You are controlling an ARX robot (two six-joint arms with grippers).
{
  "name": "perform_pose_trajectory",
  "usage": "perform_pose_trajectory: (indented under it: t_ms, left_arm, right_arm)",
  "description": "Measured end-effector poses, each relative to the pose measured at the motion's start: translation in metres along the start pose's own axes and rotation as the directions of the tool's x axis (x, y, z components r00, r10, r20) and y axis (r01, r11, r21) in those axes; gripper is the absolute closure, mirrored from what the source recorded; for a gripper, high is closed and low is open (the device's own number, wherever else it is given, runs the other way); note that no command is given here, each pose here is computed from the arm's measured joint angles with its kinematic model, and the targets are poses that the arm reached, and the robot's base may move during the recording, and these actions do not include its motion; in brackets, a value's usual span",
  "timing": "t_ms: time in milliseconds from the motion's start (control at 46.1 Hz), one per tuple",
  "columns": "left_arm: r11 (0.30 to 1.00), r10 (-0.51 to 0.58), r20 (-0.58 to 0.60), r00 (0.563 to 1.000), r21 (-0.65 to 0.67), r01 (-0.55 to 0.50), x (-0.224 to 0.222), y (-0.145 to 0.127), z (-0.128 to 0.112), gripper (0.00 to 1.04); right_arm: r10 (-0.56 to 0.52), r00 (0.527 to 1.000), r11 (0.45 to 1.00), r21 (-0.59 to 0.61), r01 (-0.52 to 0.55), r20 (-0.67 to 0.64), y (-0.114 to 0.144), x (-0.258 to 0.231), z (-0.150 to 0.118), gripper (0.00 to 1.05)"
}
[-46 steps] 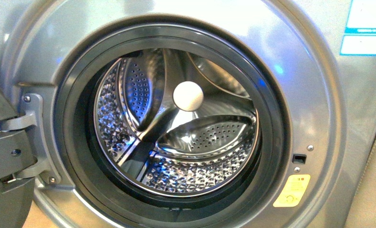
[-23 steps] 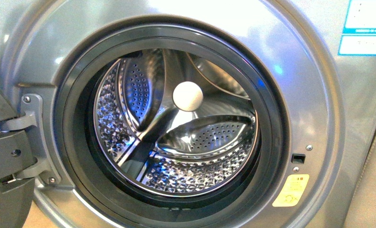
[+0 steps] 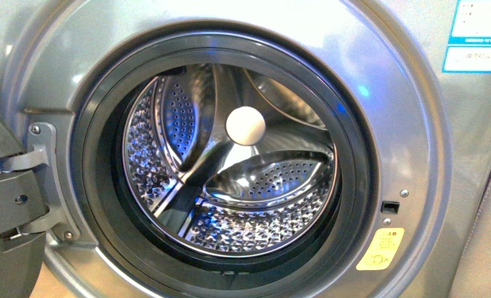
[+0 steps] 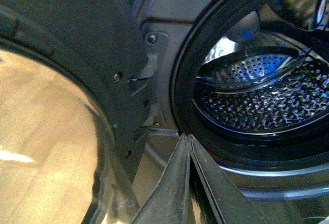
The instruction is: Collect clothes from washing machine
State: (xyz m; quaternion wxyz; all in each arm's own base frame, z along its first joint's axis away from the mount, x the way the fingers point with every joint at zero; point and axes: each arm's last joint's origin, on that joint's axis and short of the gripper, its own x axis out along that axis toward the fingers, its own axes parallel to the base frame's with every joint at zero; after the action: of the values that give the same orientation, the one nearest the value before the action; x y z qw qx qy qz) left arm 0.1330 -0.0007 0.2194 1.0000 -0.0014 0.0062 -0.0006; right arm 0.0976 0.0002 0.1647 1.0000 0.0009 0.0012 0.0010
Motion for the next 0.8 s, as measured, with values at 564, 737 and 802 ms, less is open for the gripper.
perform_pose_trajectory:
  t_ms: [564, 737, 802]
  left_arm:
    - [1.0, 0.0, 0.014, 1.0, 0.0, 0.0, -0.017, 0.001, -0.034, 1.01]
    - [1.0, 0.0, 0.014, 1.0, 0.0, 0.0, -0.02, 0.001, -0.039, 1.01]
    - [1.0, 0.0, 0.012, 1.0, 0.0, 0.0, -0.021, 0.001, -0.041, 1.01]
  right_arm:
    - [0.001, 1.0, 1.0, 0.0, -0.001, 0.0, 0.0, 0.0, 0.0, 1.02]
    - [0.001, 1.0, 1.0, 0.0, -0.001, 0.0, 0.0, 0.0, 0.0, 1.02]
    - [0.001, 1.0, 1.0, 0.0, -0.001, 0.0, 0.0, 0.0, 0.0, 1.02]
